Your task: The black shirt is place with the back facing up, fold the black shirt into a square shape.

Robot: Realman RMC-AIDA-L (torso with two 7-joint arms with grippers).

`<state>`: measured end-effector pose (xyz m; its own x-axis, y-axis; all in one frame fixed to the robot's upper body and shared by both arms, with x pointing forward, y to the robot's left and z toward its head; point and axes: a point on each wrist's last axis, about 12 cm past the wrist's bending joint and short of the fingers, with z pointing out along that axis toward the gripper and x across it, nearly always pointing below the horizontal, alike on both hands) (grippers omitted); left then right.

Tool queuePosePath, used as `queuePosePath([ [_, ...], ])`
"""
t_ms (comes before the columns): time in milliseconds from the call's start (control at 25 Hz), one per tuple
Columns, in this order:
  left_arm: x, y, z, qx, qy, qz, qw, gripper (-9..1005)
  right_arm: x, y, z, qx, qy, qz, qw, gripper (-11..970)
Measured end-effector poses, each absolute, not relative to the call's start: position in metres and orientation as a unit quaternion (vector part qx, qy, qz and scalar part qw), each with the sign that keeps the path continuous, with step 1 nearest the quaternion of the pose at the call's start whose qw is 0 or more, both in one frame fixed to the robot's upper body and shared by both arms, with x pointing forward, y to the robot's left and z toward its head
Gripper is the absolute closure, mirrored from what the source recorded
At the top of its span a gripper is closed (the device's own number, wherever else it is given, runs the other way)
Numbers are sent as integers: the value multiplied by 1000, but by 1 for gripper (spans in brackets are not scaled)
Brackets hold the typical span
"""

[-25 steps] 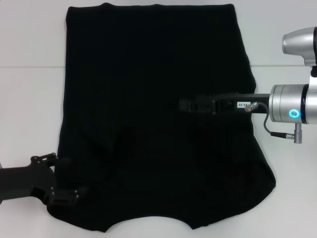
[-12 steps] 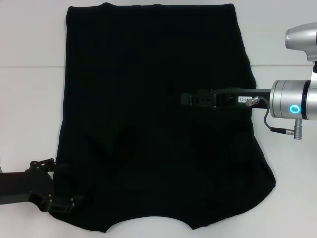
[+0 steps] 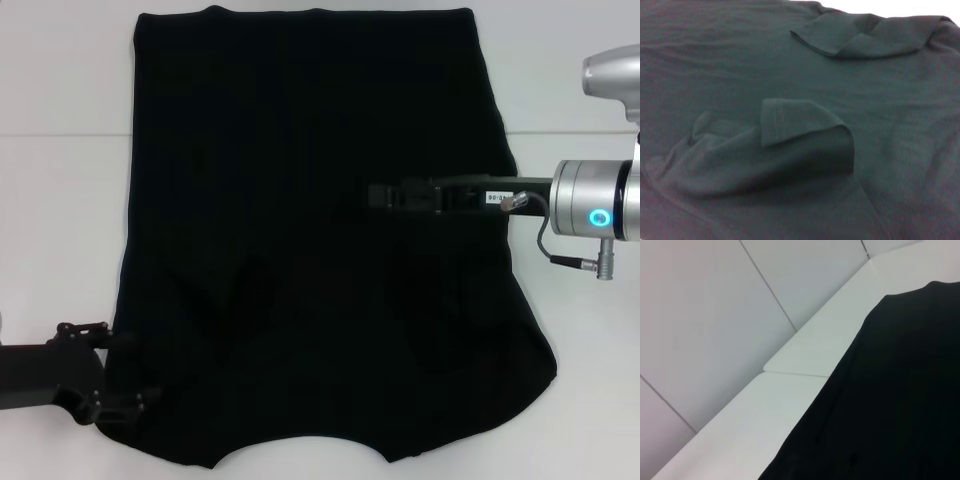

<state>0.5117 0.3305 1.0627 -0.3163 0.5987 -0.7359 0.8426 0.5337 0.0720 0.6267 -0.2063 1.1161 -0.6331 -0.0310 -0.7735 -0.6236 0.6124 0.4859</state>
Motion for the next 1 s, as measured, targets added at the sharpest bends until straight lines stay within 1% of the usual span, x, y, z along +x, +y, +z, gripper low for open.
queuePosePath([
  [240,511,332,1064,458,795,-159,364,344,627,-208,1116,-197,814,394,380,183],
  [480,512,326,1064,470,789,-166,359,591,627,-209,1116,-196,814,392,380,183],
  [920,509,322,1068,469,782,-196,360,819,628,-213,1118,-197,815,389,382,183],
  [1000,509,324,1070,463,785,-199,361,879,628,-214,1118,-195,817,388,380,183],
])
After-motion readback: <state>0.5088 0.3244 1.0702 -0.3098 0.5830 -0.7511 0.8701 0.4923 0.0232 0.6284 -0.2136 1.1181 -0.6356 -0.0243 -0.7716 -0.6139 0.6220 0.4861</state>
